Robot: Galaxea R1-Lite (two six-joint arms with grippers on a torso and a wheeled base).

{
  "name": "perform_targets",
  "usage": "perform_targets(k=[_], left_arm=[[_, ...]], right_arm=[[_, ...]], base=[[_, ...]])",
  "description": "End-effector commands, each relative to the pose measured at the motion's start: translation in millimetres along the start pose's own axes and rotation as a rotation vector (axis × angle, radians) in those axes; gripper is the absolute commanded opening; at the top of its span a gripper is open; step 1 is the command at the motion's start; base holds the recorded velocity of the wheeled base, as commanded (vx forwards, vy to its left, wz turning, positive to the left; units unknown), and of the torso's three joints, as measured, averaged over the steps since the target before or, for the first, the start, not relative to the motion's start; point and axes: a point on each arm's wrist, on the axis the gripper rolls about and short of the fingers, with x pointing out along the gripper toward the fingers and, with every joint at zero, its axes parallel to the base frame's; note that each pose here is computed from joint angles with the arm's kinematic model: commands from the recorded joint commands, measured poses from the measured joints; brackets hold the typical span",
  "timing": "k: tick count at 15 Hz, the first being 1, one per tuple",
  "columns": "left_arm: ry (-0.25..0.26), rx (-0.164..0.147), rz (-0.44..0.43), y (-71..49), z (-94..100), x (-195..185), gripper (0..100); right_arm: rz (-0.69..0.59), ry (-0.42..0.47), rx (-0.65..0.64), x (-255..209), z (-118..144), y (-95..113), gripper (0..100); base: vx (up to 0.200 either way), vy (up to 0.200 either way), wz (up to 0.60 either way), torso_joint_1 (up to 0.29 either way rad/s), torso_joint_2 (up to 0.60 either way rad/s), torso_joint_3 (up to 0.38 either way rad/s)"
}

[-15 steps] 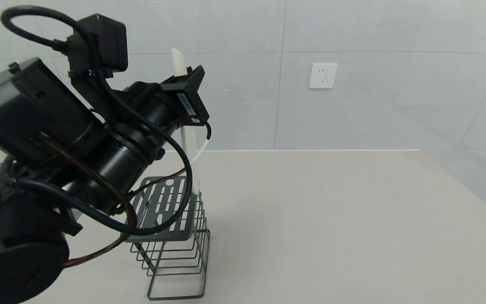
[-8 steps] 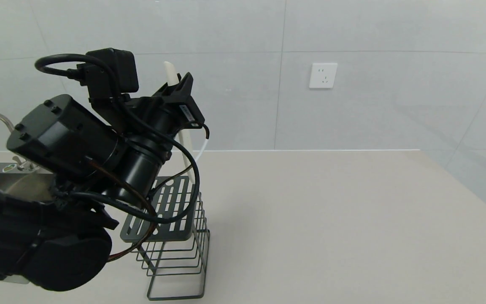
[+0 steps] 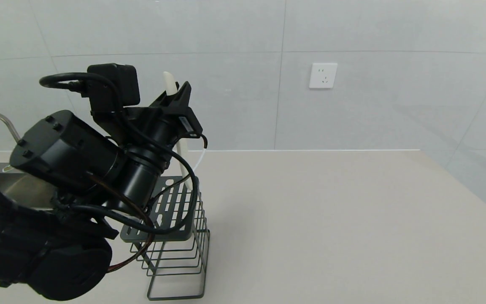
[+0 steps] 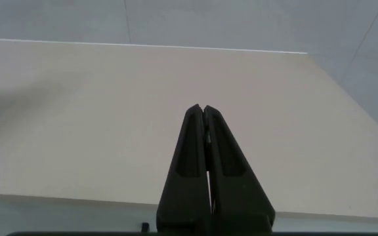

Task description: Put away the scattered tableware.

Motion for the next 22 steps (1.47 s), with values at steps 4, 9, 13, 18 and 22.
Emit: perform_targets(k=[4,9,13,18,22], left_arm=[[0.007,0.046,-0.006,-2.6,-3.7,0.5,0],[0.005,0.044,-0.026,-11.4,-5.0,1.7,0],[-0.003,0.051,-0.020,-9.8,-2.6,2.2,0],[-0.009,0.059,-0.003,-5.1,-2.3,5.5,0],[-0.002,0.066,-0.003,-4.6,-4.3,5.1,0]], right_arm=[[-0.004,0.007,0.068,0.1,-0.6,-0.1,0],[-0.004,0.006,0.069,-0.1,-0.6,-0.1,0],[-0.002,0.006,0.069,-0.1,-0.6,0.0,0],[-0.002,0.006,0.069,-0.1,-0.6,0.0,0],[-0.002,0.007,0.070,-0.1,-0.8,0.0,0]], base=[[0.000,0.000,0.00,0.000,0.00,0.000],[0.000,0.000,0.00,0.000,0.00,0.000],[0.000,0.000,0.00,0.000,0.00,0.000],[0.000,0.000,0.00,0.000,0.00,0.000],[0.000,0.000,0.00,0.000,0.00,0.000]])
